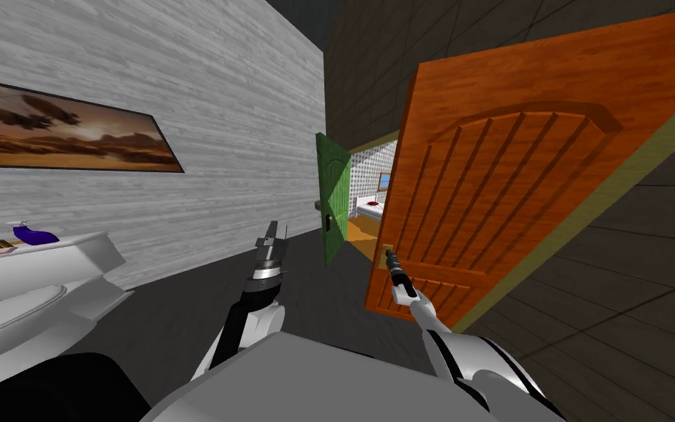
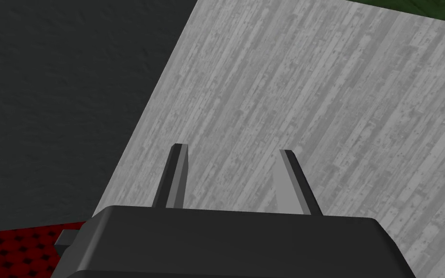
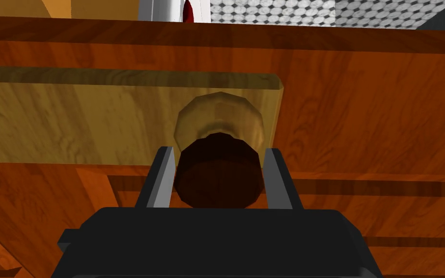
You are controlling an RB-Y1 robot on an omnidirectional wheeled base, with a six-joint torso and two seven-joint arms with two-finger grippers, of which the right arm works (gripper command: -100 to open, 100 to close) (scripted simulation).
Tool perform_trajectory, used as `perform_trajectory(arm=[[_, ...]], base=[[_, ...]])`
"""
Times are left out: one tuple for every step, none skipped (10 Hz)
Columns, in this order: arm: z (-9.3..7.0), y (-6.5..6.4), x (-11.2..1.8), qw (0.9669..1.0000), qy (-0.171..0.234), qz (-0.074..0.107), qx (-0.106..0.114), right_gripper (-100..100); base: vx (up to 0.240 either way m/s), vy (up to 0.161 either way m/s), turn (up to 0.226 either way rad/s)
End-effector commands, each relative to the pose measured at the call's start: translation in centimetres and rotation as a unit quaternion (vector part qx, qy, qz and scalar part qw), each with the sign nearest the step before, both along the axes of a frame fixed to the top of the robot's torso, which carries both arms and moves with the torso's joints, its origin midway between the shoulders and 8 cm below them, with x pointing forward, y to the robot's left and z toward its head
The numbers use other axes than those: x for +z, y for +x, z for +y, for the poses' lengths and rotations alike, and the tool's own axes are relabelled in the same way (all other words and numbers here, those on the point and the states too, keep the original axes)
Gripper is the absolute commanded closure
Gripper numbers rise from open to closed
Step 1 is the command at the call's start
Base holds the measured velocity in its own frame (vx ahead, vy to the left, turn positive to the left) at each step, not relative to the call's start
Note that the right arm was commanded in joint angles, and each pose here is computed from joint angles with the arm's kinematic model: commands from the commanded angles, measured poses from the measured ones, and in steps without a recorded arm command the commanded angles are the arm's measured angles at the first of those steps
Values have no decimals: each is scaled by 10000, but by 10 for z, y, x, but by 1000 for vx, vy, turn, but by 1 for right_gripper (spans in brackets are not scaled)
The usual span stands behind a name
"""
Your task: Pull the door open
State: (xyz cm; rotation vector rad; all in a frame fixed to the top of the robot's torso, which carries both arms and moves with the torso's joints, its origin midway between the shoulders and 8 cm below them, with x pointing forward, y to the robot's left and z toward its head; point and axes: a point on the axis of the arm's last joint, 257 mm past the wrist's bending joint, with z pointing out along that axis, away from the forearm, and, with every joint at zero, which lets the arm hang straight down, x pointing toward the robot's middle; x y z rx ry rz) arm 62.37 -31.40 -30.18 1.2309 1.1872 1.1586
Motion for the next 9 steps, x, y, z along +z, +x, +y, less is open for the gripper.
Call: perform_trajectory(arm=[[15, -4, -10, 9999, 6, 106, 88, 100], [27, 2, 2, 9998, -3, -28, 172, 100], [34, 3, 2, 9998, -9, -26, 212, 100], [45, 4, 2, 9996, -19, -25, 275, 100], [46, 7, 10, 9995, -17, -119, 292, 100], [45, 5, 4, 9996, -18, -55, 281, 100], [55, 4, 8, 9990, -18, -81, 435, -100], [60, 4, 8, 9987, -14, -86, 511, -100], [65, 3, 8, 9982, -10, -90, 596, -100]], base=[[31, 31, -33], [11, 20, -68], [4, 19, -67], [5, 14, -56], [-3, 23, 44], [-4, 32, 40], [-44, 28, -253], [-62, 21, -310], [-72, 7, -225]])
